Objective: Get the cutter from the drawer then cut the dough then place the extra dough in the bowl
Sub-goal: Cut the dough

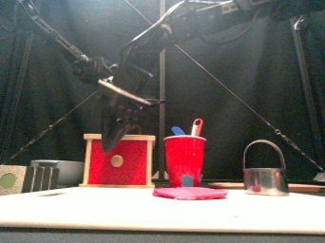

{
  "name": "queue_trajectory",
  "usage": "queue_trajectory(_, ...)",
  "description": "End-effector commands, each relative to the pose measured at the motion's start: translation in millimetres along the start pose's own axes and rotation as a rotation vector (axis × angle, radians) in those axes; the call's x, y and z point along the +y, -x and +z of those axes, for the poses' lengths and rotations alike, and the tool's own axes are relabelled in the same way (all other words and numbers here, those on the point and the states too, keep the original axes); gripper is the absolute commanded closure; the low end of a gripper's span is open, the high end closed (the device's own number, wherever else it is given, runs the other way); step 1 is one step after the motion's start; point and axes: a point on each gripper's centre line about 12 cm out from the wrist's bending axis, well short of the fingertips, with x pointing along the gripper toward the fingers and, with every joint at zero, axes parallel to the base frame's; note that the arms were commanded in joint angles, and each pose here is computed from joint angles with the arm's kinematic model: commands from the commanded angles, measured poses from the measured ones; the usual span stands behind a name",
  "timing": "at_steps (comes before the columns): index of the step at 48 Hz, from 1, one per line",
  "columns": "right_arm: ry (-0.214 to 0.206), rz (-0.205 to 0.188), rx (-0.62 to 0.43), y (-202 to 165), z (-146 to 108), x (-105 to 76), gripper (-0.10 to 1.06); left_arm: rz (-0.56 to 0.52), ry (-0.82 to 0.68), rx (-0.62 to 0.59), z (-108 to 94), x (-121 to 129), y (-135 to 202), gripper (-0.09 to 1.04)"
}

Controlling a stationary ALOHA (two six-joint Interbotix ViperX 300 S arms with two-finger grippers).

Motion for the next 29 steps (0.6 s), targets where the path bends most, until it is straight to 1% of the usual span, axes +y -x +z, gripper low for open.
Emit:
queue_trajectory(1,-0.025,0.035,-0.063,46,9,-3.7,0.94,0.05,0.006,-0.096,12,3,25,0.49)
queue_trajectory(3,-0.03,0.047,-0.056,54,2,-3.9,0.94,0.063,0.011,-0.119,12,2,30,0.49)
queue_trajectory(7,-0.032,0.059,-0.052,68,-9,-5.7,0.94,0.072,0.01,-0.171,14,-9,39,0.49)
queue_trajectory(11,-0.039,0.059,-0.058,82,-18,-9.7,0.94,0.077,-0.004,-0.211,15,-21,45,0.49)
queue_trajectory(18,-0.065,0.047,-0.065,106,-33,-20.3,0.93,0.079,-0.028,-0.298,18,-47,57,0.49)
queue_trajectory(23,-0.073,0.041,-0.041,121,-47,-27.2,0.89,0.078,-0.025,-0.366,18,-64,66,0.49)
queue_trajectory(27,-0.067,0.034,-0.007,129,-62,-29.4,0.83,0.082,-0.019,-0.427,16,-78,75,0.49)
queue_trajectory(29,-0.068,0.037,0.006,134,-70,-30.0,0.79,0.088,-0.021,-0.471,15,-86,81,0.49)
